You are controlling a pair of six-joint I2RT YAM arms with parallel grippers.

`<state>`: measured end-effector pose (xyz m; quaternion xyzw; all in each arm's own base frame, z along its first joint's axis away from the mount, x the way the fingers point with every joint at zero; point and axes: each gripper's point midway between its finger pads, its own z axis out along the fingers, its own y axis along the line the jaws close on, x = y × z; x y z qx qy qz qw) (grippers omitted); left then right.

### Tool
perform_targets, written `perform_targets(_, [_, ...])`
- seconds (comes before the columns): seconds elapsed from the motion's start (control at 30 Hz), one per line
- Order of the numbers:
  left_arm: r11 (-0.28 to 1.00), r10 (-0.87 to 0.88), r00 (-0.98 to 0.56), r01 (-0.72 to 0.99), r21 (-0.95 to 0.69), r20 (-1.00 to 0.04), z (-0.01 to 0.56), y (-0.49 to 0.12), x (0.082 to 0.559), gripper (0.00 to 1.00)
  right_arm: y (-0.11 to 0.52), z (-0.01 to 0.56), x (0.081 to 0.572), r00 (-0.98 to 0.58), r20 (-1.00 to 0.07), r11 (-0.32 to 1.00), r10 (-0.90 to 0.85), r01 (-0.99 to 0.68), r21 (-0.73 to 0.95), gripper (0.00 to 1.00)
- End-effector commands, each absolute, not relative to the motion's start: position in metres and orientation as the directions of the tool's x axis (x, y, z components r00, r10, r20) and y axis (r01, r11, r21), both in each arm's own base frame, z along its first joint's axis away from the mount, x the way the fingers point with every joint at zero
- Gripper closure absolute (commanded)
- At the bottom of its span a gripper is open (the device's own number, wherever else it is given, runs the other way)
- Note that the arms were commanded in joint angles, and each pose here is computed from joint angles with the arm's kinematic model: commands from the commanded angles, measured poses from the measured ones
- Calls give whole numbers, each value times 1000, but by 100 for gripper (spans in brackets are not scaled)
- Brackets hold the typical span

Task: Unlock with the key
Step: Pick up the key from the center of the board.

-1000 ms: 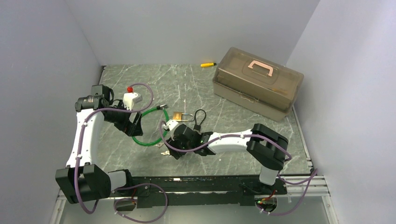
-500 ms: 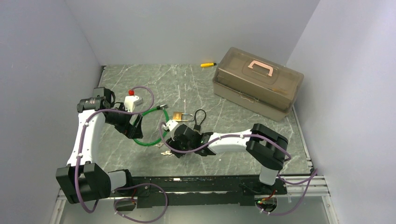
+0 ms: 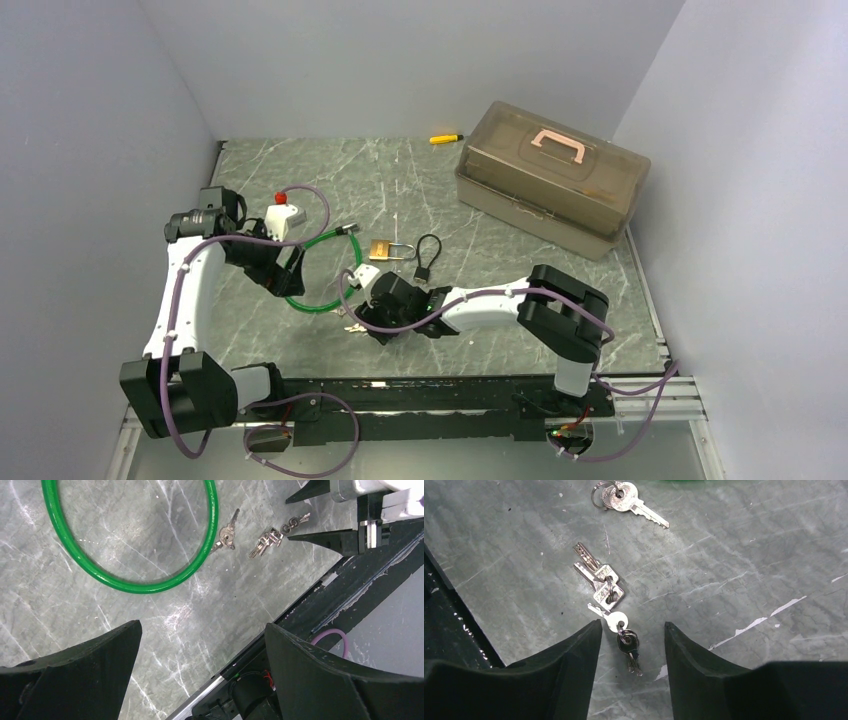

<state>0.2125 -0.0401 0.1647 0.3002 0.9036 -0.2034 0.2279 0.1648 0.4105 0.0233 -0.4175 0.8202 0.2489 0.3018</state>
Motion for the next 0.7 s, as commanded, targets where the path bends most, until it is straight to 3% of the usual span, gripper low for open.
perform_targets(0.0, [733, 469, -682, 655, -184, -562, 173, -38, 211, 1, 419, 30, 169, -441, -728, 523, -525, -842, 134, 52])
perform_targets(0.23, [739, 467, -680, 651, -174, -566, 175, -37, 209, 1, 415, 27, 168, -441, -723, 530, -532, -839, 122, 72])
perform_targets(0.3, [740, 465, -682, 650, -175, -565, 175, -38, 208, 1, 415, 27, 167, -442, -724, 532, -530, -838, 122, 89])
perform_targets(0.37, [740, 463, -684, 648, -178, -564, 174, -38, 207, 1, 412, 27, 167, -447, -722, 540, -528, -833, 121, 99])
perform_targets(0.67, [737, 457, -696, 645, -202, -554, 166, -40, 203, 1, 408, 59, 169, -425, -759, 540, -493, -834, 116, 100])
